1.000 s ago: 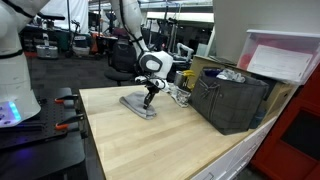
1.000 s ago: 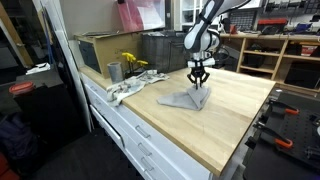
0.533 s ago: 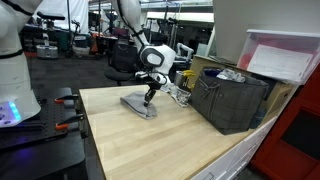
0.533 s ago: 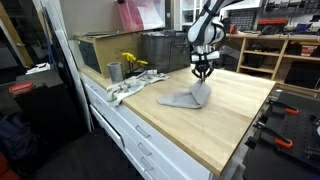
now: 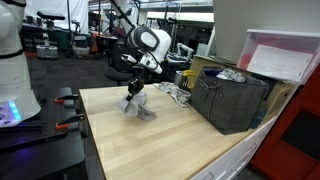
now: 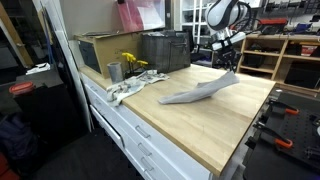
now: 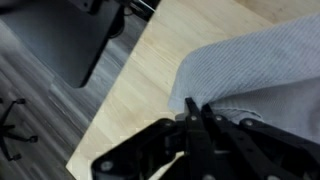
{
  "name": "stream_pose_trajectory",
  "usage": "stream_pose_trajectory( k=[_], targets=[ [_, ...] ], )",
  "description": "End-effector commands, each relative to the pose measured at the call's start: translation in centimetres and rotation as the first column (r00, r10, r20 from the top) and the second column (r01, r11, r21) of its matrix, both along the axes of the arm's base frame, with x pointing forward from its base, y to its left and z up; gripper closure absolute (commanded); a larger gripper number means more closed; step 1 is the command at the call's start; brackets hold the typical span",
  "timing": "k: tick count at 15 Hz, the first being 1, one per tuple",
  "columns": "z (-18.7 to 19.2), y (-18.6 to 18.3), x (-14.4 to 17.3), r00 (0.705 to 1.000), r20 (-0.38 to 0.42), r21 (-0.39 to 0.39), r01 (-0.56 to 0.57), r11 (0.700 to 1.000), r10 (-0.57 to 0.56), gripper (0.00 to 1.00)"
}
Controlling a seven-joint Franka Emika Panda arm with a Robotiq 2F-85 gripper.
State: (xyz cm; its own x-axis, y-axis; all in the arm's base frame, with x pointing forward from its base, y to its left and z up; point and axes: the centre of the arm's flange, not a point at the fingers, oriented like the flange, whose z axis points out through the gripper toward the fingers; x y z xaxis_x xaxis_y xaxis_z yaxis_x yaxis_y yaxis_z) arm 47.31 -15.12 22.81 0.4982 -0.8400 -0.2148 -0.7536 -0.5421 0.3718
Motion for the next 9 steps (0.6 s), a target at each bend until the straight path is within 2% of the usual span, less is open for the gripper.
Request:
stream_pose_trajectory(
  k=[1, 4, 5, 6, 9],
  targets=[
    [1.6, 4.7, -5.2, 0.987, -0.083, 0.071, -0.132, 0.989, 0.138, 0.99],
    [1.6, 10.6, -6.5, 0.955, -0.051, 0.174, -0.279, 0.944, 0.291, 0.99],
    [1.6, 12.1, -6.8, 0.938, -0.047, 0.201, -0.328, 0.923, 0.344, 0.87],
    [2.1, 13.8, -7.0, 0.92, -0.031, 0.225, -0.375, 0.899, 0.392, 0.68],
    [2.8, 16.5, -7.2, 0.847, 0.009, 0.299, -0.509, 0.807, 0.531, 0.46]
  ],
)
